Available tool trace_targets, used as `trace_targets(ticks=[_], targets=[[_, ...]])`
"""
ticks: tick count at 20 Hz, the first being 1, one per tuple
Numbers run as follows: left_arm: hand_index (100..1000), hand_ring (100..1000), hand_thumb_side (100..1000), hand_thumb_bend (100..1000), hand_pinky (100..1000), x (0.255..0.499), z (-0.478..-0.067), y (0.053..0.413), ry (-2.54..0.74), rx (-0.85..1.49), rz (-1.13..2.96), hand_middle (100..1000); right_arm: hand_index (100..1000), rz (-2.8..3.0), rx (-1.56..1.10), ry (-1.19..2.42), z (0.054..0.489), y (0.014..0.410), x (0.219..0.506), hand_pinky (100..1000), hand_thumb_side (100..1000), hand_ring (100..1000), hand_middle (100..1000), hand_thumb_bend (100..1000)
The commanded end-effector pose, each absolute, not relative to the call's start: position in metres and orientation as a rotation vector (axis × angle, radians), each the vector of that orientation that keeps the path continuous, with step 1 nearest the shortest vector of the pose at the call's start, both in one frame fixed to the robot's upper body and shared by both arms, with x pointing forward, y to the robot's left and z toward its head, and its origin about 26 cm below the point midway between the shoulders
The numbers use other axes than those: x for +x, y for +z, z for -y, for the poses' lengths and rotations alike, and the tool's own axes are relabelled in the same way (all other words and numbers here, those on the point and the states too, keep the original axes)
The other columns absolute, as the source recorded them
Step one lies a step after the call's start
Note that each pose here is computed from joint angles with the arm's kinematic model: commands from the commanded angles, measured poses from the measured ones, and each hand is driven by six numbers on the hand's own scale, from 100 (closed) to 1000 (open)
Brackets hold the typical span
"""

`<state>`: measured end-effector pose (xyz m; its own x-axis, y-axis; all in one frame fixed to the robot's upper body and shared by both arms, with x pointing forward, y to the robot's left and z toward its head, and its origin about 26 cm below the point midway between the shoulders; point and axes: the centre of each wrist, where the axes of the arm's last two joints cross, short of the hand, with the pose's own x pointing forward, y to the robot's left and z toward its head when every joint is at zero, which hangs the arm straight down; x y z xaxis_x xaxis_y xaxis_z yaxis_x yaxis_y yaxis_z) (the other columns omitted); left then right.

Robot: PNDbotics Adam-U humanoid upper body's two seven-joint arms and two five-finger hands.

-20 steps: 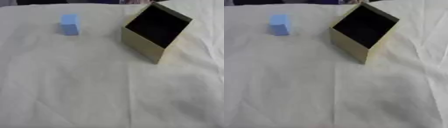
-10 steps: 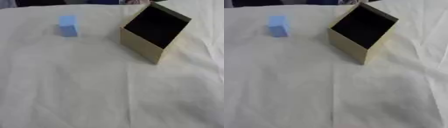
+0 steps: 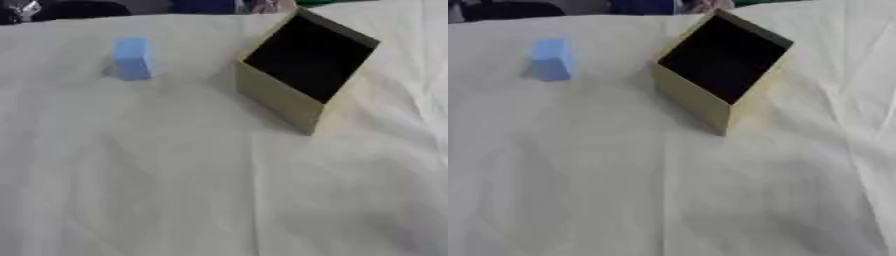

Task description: Pick up objects on the table and place them in the box.

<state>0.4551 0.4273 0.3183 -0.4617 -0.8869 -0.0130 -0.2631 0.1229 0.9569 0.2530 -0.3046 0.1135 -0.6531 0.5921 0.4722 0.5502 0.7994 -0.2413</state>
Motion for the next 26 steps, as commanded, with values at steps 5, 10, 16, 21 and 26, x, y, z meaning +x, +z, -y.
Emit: trace_targets(ticks=[5, 10, 16, 21, 26], targets=[[980, 974, 897, 560, 968, 0.464, -0.418, 0.333, -1.481, 1.148, 1.694, 911, 748, 2.481, -0.835, 0.140, 0.304, 0.123, 0.255, 662, 810, 816, 636, 100], [989, 1000, 976, 727, 980, 0.473, -0.408, 0.326, -1.602, 1.130, 1.616, 934, 748, 2.486, -0.827, 0.142, 0.303, 0.124, 0.256, 662, 807, 816, 636, 100], [1000, 1000, 896, 798, 999, 0.478, -0.402, 0.321, -1.742, 1.064, 1.554, 936, 748, 2.484, -0.819, 0.139, 0.303, 0.125, 0.256, 661, 810, 817, 636, 100], [1000, 1000, 686, 676, 1000, 0.481, -0.400, 0.316, -1.776, 0.974, 1.519, 916, 748, 2.484, -0.814, 0.137, 0.302, 0.125, 0.257, 661, 811, 818, 636, 100], [1000, 1000, 594, 603, 1000, 0.485, -0.395, 0.312, -1.768, 0.832, 1.405, 929, 748, 2.486, -0.809, 0.135, 0.302, 0.126, 0.257, 661, 811, 818, 636, 100]])
